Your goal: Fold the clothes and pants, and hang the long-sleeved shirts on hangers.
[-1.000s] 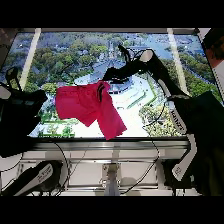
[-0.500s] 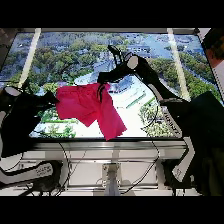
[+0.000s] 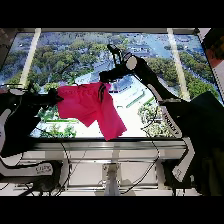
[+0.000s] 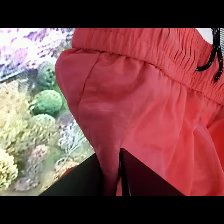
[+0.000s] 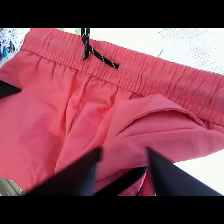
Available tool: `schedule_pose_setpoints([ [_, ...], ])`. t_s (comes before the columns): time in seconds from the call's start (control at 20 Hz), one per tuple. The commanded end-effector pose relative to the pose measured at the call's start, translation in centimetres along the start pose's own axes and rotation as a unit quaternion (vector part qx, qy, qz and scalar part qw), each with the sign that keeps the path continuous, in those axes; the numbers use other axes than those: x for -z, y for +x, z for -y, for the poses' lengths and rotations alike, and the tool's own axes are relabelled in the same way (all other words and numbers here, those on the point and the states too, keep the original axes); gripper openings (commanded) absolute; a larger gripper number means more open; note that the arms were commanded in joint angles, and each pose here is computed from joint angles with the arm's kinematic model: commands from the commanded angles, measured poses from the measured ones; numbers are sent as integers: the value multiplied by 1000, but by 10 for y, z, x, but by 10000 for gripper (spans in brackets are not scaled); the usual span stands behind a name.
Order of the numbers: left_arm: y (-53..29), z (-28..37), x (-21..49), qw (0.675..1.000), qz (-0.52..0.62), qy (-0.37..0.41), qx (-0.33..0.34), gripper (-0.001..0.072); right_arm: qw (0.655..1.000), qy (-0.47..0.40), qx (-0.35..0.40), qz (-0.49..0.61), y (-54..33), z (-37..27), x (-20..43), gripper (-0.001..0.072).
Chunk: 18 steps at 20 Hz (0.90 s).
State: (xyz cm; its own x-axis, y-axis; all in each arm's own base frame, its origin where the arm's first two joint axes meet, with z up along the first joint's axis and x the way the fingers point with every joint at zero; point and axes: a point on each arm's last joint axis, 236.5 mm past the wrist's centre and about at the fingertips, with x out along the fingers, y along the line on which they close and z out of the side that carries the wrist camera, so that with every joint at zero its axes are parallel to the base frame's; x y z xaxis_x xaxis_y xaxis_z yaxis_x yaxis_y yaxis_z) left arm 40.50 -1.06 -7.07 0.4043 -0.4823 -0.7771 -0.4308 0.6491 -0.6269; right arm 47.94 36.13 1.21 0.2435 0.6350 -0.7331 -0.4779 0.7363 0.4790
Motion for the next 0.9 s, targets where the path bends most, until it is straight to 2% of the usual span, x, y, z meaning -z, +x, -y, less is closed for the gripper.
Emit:
schedule_pose_setpoints([
  [0.0, 1, 2, -1, 1000, 1, 8, 5, 128, 999, 15, 23, -32, -1, 12, 15, 547],
  [0.2, 2, 2, -1, 1000, 1, 9, 5, 128, 999, 26, 23, -42, 0, 10, 20, 535],
  [0.25, 2, 2, -1, 1000, 1, 9, 5, 129, 998, 30, 23, -44, 1, 10, 21, 454],
  [0.3, 2, 2, -1, 1000, 1, 9, 5, 128, 998, 41, 20, -49, 3, 10, 24, 407],
  [0.4, 2, 2, -1, 1000, 2, 13, 5, 128, 995, 67, 8, -77, 13, 9, 40, 377],
  [0.45, 2, 2, -2, 1000, 3, 20, 5, 128, 992, 74, 1, -101, 18, 7, 52, 262],
  [0.5, 2, 2, -3, 1000, 6, 23, 4, 127, 990, 78, -3, -121, 23, 7, 63, 101],
  [0.55, 2, 3, -4, 1000, 8, 27, 6, 101, 989, 75, 0, -127, 26, 8, 67, 10],
  [0.6, 2, 5, -4, 999, 9, 30, 9, 21, 989, 75, 1, -126, 26, 9, 66, 10],
  [0.7, 1, 12, -11, 998, 23, 44, 23, 20, 991, 76, 3, -113, 16, 13, 57, 8],
  [0.85, -24, 70, -36, 986, 79, 111, 96, 17, 996, 57, 36, -64, -31, 29, 20, 8],
])
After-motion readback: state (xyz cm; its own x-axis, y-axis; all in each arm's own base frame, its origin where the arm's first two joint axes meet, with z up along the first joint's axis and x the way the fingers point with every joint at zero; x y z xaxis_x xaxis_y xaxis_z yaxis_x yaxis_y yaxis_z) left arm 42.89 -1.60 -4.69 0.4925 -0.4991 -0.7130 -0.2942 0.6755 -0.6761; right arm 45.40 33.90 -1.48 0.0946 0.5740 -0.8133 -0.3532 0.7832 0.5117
